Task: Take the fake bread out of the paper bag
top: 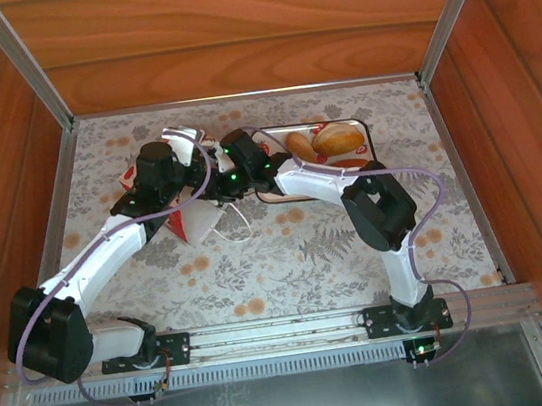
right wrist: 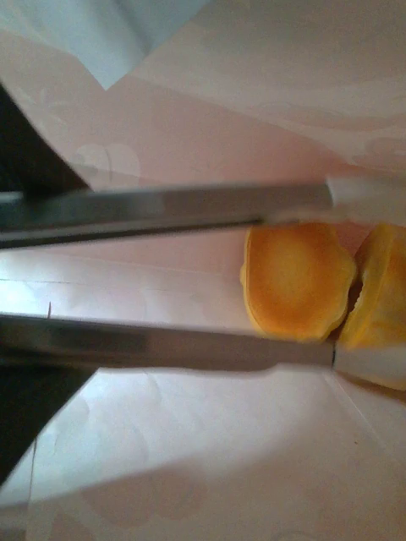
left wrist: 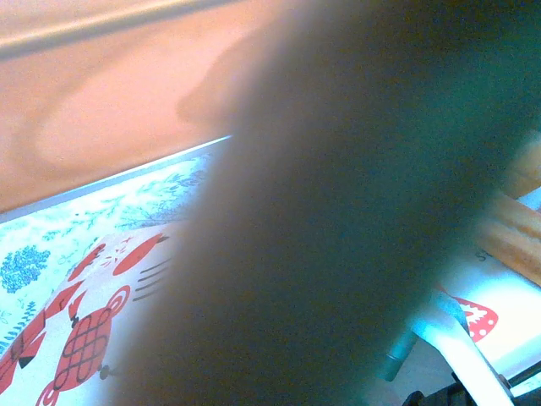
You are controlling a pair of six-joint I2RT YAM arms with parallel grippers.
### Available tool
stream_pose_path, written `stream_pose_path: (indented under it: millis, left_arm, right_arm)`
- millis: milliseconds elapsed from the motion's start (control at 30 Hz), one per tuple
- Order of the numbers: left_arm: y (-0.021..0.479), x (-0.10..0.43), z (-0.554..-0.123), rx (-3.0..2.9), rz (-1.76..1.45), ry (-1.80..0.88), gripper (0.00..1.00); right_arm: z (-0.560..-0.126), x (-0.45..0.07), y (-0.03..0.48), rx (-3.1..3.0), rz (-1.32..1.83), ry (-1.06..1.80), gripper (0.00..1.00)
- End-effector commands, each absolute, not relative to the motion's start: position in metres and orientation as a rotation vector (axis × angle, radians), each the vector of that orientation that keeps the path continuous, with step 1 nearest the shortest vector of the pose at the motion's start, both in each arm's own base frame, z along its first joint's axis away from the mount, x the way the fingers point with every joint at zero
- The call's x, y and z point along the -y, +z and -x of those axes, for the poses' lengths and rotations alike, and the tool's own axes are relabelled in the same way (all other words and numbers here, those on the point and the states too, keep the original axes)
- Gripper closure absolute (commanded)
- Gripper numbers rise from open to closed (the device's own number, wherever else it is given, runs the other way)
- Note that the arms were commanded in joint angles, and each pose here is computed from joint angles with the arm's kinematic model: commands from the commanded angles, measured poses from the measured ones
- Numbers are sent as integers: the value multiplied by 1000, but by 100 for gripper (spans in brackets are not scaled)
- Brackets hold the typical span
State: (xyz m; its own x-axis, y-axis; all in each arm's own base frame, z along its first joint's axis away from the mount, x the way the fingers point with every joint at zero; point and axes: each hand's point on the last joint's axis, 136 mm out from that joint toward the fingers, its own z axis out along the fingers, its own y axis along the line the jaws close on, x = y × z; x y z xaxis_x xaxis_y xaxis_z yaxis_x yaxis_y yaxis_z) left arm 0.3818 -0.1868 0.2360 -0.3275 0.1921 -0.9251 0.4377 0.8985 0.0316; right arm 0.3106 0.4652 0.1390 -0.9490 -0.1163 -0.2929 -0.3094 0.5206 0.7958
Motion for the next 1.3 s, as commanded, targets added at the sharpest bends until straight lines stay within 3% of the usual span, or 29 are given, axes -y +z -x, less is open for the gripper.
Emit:
stream_pose_path:
  millis: [0, 200, 433, 833, 1267]
  left_arm:
    - [260, 188, -379, -1854, -443, -304, 100]
    - [261, 177, -381, -1853, -401, -243, 100]
    - [266, 157, -396, -1855, -316, -102, 100]
    - [264, 134, -419, -1873, -188, 72, 100]
    - [253, 121, -427, -1897, -133, 168, 100]
  right_arm:
    - [-325, -458, 150, -2512, 316, 1370, 73]
    - [-320, -444, 151, -2523, 299, 1310, 92]
    - [-303, -427, 165, -2533, 346, 1284, 100]
    - [-255, -387, 187, -2594, 442, 1230, 100]
    - [-217, -360, 240, -2473, 516, 1359, 100]
